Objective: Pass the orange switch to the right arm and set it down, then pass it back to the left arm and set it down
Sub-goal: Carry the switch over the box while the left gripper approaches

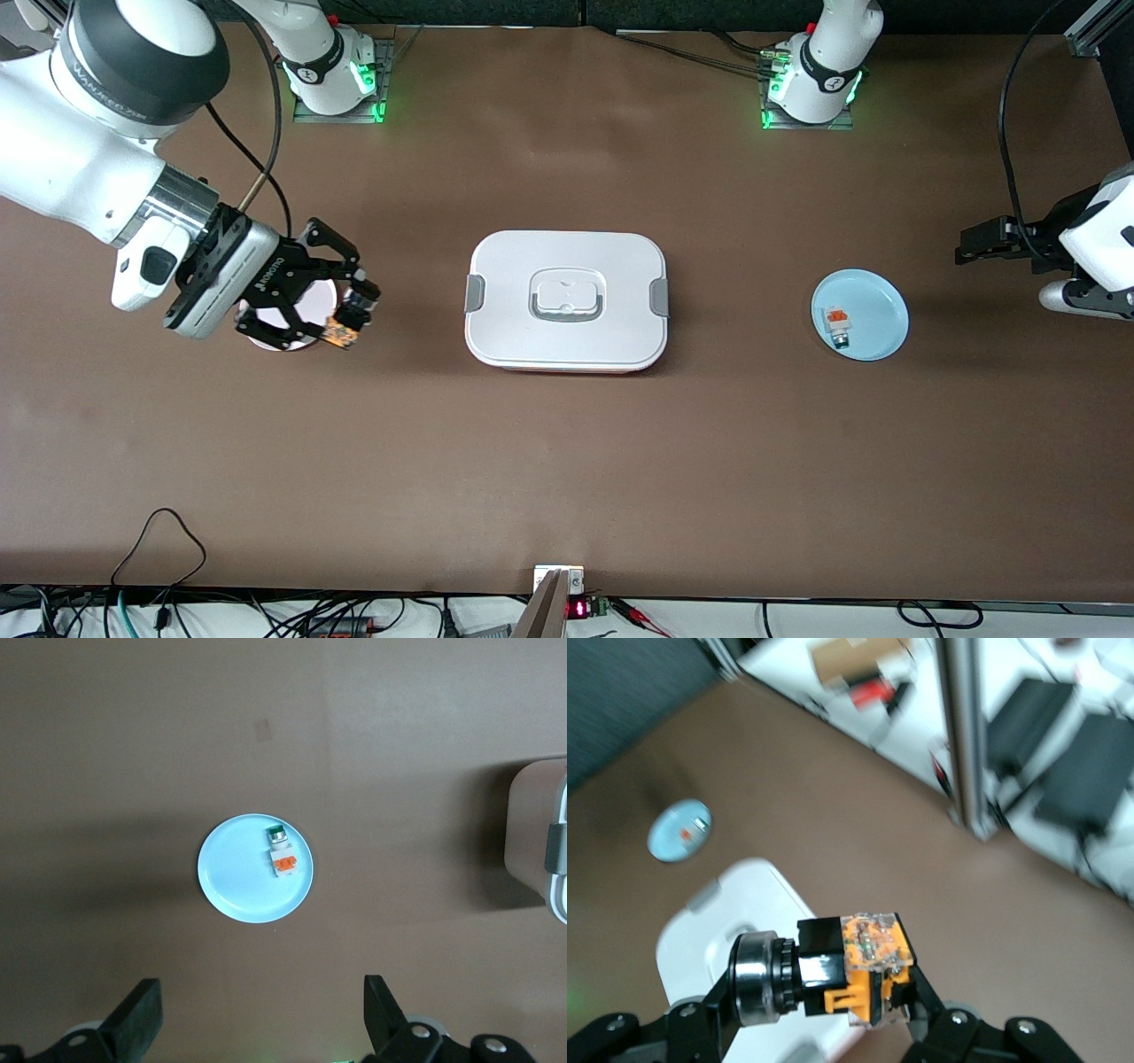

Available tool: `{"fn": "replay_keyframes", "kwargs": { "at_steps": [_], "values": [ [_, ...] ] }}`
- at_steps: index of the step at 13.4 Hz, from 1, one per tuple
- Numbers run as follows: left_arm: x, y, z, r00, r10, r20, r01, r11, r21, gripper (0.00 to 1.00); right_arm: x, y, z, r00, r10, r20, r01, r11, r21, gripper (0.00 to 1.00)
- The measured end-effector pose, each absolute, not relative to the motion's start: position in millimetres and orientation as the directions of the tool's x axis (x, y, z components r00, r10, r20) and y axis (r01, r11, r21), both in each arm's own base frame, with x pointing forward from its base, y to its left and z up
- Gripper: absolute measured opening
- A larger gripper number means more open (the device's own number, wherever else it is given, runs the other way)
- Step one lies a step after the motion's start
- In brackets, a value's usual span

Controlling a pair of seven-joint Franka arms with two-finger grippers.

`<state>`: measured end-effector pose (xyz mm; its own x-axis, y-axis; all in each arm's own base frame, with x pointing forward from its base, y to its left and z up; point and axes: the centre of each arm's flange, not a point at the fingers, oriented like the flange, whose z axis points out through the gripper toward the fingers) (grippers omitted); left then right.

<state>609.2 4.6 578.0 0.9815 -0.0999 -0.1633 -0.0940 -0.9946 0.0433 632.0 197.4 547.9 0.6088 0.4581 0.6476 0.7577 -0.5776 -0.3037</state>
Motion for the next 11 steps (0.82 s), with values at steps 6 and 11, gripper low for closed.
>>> {"fn": "replay_keyframes", "kwargs": {
  "at_steps": [6,11],
  "values": [
    [606.0,4.4,574.1,0.978,-0.101,-0.184,-0.094,-0.995,0.045,1.0,623.4,262.1,526.2,0.376,0.394,0.839,0.911,-0.32,-0.259,0.74],
    [597.1,1.5,570.8,0.964,-0.109,-0.242,-0.1,-0.994,0.052,1.0,600.9,329.7,509.7,0.265,0.269,0.926,0.96,-0.166,-0.226,0.74]
  ]
}}
